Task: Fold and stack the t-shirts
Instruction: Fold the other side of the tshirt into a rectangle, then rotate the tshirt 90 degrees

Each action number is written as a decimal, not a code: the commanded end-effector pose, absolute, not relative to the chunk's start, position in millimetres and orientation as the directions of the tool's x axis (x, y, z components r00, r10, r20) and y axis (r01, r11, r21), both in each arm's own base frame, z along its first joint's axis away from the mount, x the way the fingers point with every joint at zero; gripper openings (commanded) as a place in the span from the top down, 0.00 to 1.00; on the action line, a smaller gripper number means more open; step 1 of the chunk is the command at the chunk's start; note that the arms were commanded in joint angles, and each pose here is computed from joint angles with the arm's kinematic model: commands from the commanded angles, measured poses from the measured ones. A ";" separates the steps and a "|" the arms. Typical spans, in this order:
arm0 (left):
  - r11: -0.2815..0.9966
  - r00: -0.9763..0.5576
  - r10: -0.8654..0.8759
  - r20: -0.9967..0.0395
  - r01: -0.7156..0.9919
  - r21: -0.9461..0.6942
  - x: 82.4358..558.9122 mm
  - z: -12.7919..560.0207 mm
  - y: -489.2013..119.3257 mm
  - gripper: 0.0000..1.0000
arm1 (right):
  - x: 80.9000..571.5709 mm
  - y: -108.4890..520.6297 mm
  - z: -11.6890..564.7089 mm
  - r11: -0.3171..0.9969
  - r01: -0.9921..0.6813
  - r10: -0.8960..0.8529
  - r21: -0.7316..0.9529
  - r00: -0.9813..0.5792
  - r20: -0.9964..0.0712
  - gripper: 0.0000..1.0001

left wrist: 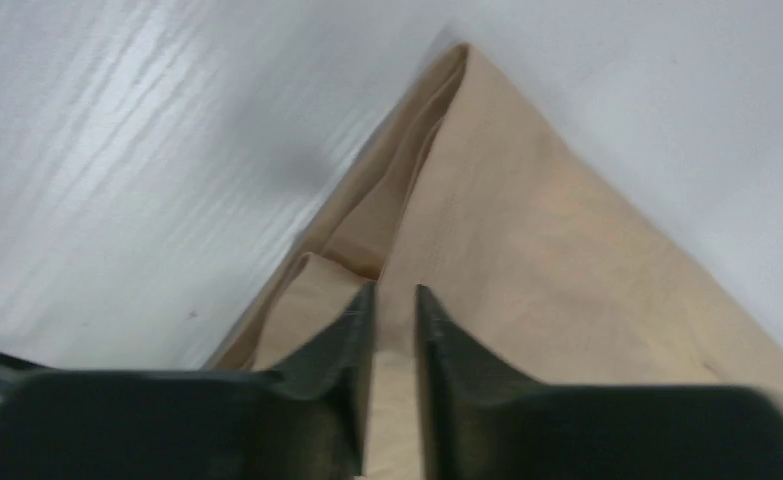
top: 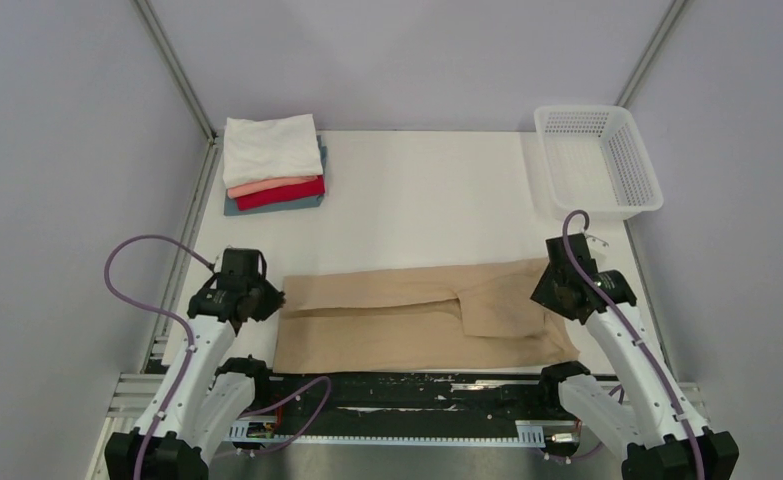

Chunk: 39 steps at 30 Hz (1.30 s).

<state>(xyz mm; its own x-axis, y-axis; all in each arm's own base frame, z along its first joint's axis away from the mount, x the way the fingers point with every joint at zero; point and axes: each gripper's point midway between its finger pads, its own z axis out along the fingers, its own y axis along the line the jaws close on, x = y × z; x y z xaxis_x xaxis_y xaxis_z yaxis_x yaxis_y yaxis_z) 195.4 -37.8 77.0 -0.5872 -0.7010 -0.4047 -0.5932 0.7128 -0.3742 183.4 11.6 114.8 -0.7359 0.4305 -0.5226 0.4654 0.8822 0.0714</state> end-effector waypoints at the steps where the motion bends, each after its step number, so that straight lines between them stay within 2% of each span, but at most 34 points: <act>1: 0.662 -0.544 -0.742 -0.391 -0.687 -0.300 177.1 68.5 -24.2 0.56 | 182.3 0.5 135.2 0.830 0.550 0.494 0.093 -0.648 -0.580 0.42; 2: 0.654 -0.534 -0.749 -0.393 -0.692 -0.305 175.8 70.3 -23.6 0.28 | 182.5 1.4 139.8 0.833 0.543 0.493 0.105 -0.643 -0.586 0.34; 4: 0.652 -0.519 -0.750 -0.409 -0.684 -0.327 177.2 78.7 -22.9 0.04 | 186.5 4.6 151.5 0.838 0.525 0.497 0.150 -0.619 -0.609 0.22; 5: 0.653 -0.506 -0.749 -0.427 -0.673 -0.348 179.6 84.8 -22.7 0.01 | 189.8 7.3 156.7 0.844 0.507 0.494 0.175 -0.607 -0.622 0.17; 7: 0.666 -0.490 -0.740 -0.461 -0.630 -0.399 188.3 98.8 -24.8 0.00 | 197.2 15.9 166.4 0.859 0.452 0.489 0.241 -0.584 -0.648 0.02; 8: 0.675 -0.494 -0.735 -0.465 -0.602 -0.427 192.6 104.8 -28.9 0.00 | 200.4 21.6 168.0 0.864 0.424 0.489 0.272 -0.578 -0.653 0.00; 11: 0.721 -0.528 -0.692 -0.492 -0.478 -0.501 213.2 121.5 -45.6 0.00 | 206.6 45.7 160.5 0.869 0.335 0.495 0.364 -0.607 -0.622 0.00; 14: 0.727 -0.634 -0.634 -0.443 -0.293 -0.621 232.6 132.2 -87.4 0.00 | 203.7 75.9 136.6 0.843 0.285 0.510 0.455 -0.691 -0.512 0.00; 16: 0.725 -0.721 -0.562 -0.405 -0.194 -0.661 237.5 129.0 -114.8 0.00 | 199.9 80.8 113.5 0.824 0.334 0.537 0.458 -0.719 -0.441 0.00; 18: 0.763 -0.799 -0.484 -0.357 -0.185 -0.620 236.5 108.6 -130.3 0.00 | 194.8 78.4 87.4 0.820 0.389 0.550 0.421 -0.737 -0.391 0.00; 21: 0.839 -0.845 -0.400 -0.355 -0.182 -0.514 233.7 90.6 -138.5 0.00 | 193.2 75.7 62.7 0.813 0.436 0.567 0.386 -0.743 -0.355 0.00; 25: 0.873 -0.874 -0.378 -0.305 -0.226 -0.432 233.7 57.9 -134.1 0.00 | 199.6 74.0 38.9 0.803 0.475 0.587 0.360 -0.737 -0.336 0.00; 27: 0.882 -0.883 -0.381 -0.272 -0.260 -0.393 232.7 43.2 -130.6 0.00 | 211.4 64.4 31.4 0.802 0.507 0.596 0.317 -0.713 -0.369 0.00; 31: 0.887 -0.900 -0.380 -0.212 -0.290 -0.360 229.3 26.2 -131.2 0.00 | 261.8 58.5 28.5 0.797 0.515 0.604 0.316 -0.666 -0.438 0.00; 34: 0.877 -0.894 -0.397 -0.206 -0.304 -0.372 232.1 24.9 -133.9 0.00 | 328.7 62.3 33.8 0.795 0.495 0.606 0.350 -0.631 -0.484 0.00; 38: 0.845 -0.894 -0.395 -0.210 -0.264 -0.465 241.7 38.1 -153.9 0.00 | 427.3 83.3 45.4 0.839 0.390 0.541 0.378 -0.670 -0.508 0.00; 39: 0.841 -0.895 -0.388 -0.220 -0.246 -0.482 243.4 41.8 -158.6 0.00 | 449.0 88.4 32.0 0.860 0.360 0.505 0.361 -0.700 -0.505 0.00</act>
<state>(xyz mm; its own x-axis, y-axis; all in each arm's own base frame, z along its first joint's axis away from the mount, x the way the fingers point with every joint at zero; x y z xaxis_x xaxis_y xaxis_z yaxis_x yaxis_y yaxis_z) 230.3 -139.5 33.6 -0.8967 -0.3981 -0.1935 -0.2964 0.8647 -0.4054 338.8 67.9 31.9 -0.7194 0.5805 -0.3816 0.5155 0.8143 0.2669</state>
